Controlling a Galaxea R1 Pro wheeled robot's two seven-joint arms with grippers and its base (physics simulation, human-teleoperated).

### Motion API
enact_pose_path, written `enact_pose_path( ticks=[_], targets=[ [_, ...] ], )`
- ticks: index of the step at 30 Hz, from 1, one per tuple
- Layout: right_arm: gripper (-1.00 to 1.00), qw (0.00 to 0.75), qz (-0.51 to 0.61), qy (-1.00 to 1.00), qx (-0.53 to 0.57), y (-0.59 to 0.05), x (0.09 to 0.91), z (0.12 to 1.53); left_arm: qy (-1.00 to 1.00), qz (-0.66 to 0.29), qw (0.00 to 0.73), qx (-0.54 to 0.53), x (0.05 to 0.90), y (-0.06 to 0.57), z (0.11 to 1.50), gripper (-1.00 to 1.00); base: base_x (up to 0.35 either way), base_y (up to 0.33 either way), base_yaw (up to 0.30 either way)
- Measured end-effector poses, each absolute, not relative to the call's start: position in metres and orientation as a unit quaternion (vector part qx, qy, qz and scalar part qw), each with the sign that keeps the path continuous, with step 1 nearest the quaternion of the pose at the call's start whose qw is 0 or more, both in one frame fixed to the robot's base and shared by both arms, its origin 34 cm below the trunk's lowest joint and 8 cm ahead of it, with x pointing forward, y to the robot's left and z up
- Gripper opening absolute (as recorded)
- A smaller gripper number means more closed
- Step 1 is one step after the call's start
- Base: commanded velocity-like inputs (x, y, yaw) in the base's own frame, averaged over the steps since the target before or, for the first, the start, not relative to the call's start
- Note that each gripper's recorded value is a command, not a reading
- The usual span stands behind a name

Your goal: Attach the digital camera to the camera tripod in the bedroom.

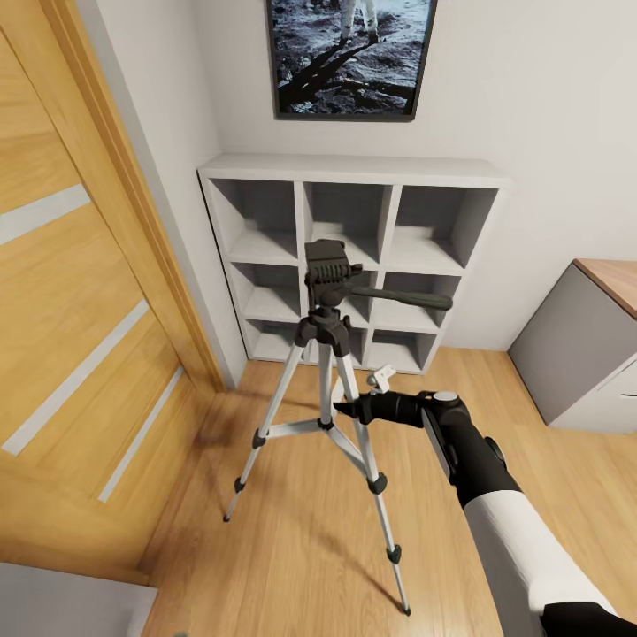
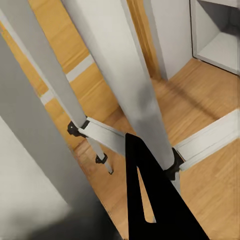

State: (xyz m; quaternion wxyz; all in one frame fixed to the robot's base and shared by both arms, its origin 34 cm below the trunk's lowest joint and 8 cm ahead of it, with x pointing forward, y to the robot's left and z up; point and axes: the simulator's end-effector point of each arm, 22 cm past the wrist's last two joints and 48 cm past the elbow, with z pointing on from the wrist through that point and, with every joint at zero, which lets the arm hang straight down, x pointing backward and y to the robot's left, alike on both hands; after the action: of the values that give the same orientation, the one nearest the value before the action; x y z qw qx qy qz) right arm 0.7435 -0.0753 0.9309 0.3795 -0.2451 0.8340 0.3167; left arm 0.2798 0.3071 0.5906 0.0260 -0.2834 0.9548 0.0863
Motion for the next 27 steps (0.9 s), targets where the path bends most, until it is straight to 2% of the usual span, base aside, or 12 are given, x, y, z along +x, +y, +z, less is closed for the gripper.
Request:
enact_pose_path(
  ticks=[11, 15, 17, 19, 21, 22, 27],
  targets=[
    [-1.0, 0.37, 0.312, 0.842, -0.237, -0.081, 0.742, 0.919, 0.959, 0.076, -0.002, -0.272, 0.278, 0.302, 0.59, -1.0, 0.0, 0.0, 0.0],
    [-1.0, 0.369, 0.31, 0.843, -0.237, -0.084, 0.742, 0.918, 0.964, 0.017, 0.042, -0.261, 0.391, 0.297, 0.611, -1.0, 0.0, 0.0, 0.0],
    [-1.0, 0.37, 0.308, 0.844, -0.238, -0.085, 0.742, 0.918, 0.962, -0.017, 0.129, -0.242, 0.501, 0.299, 0.664, -1.0, 0.0, 0.0, 0.0],
    [-1.0, 0.369, 0.309, 0.844, -0.238, -0.085, 0.742, 0.918, 0.966, -0.037, 0.138, -0.218, 0.542, 0.296, 0.706, -1.0, 0.0, 0.0, 0.0],
    [-1.0, 0.369, 0.308, 0.844, -0.238, -0.085, 0.742, 0.918, 0.958, -0.03, 0.215, -0.187, 0.611, 0.308, 0.796, -1.0, 0.0, 0.0, 0.0],
    [-1.0, 0.369, 0.308, 0.844, -0.238, -0.085, 0.742, 0.918, 0.951, -0.021, 0.251, -0.18, 0.631, 0.315, 0.833, -1.0, 0.0, 0.0, 0.0],
    [-1.0, 0.369, 0.308, 0.844, -0.238, -0.084, 0.742, 0.918, 0.943, 0.029, 0.28, -0.179, 0.663, 0.336, 0.889, -1.0, 0.0, 0.0, 0.0]
  ],
)
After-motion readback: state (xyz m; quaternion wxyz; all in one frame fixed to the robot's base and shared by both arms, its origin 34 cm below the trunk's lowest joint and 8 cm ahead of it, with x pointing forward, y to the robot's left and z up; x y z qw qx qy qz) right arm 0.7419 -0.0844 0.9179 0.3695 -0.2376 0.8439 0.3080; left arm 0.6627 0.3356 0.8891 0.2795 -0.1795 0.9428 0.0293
